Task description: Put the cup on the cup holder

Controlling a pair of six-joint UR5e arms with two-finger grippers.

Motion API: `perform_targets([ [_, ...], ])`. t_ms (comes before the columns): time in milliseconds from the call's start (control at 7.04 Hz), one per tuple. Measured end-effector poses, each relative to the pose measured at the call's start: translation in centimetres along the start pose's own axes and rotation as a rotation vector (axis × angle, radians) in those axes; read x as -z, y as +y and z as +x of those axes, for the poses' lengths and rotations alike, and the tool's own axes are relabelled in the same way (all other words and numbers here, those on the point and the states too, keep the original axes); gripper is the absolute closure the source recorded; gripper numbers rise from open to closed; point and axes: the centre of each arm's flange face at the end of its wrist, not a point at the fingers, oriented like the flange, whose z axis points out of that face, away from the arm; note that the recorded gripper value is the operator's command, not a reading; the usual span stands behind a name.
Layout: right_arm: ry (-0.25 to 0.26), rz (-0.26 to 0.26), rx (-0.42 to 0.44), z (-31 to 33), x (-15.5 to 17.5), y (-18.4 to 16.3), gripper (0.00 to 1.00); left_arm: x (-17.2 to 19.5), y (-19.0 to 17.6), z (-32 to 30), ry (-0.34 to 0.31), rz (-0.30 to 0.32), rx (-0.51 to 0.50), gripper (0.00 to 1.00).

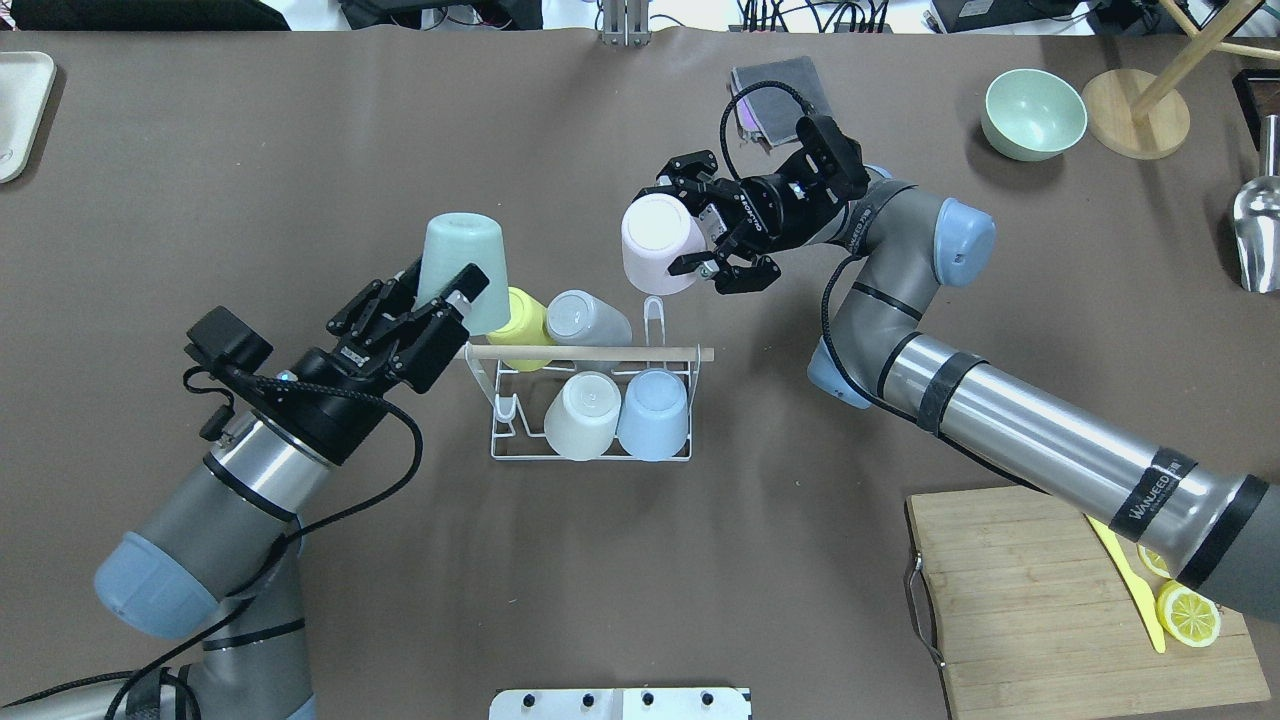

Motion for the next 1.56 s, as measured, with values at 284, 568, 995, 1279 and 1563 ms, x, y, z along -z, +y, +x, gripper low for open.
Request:
perform_targets([
  [284, -0.001, -0.002, -0.026, -0.1, 0.0, 0.1, 0.00, 0.7, 1.2, 0.5, -0.004, -0.013, 0.007, 0.87],
  [568, 0.003, -0.004, -0.027, -0.2, 0.5, -0.2, 0.01, 1.4, 1.6, -0.2, 0.002, -0.010, 0.011, 0.87],
  [995, 0.042, -0.062, -0.063, 0.8, 5.4, -5.3, 0.01, 2.0, 2.4, -0.8, -0.013, 0.004, 0.016, 0.87],
  [1279, 0.084, -0.158, -0.211, 0.6, 10.4, -10.6, 0.01, 2.3, 3.1, -1.1, -0.025, 0.007, 0.019, 0.87],
  [1563, 0.171, -0.234, -0.363, -0.7, 14.0, -14.5, 0.01, 2.4, 3.8, -1.8, -0.037, 0.010, 0.015, 0.86],
])
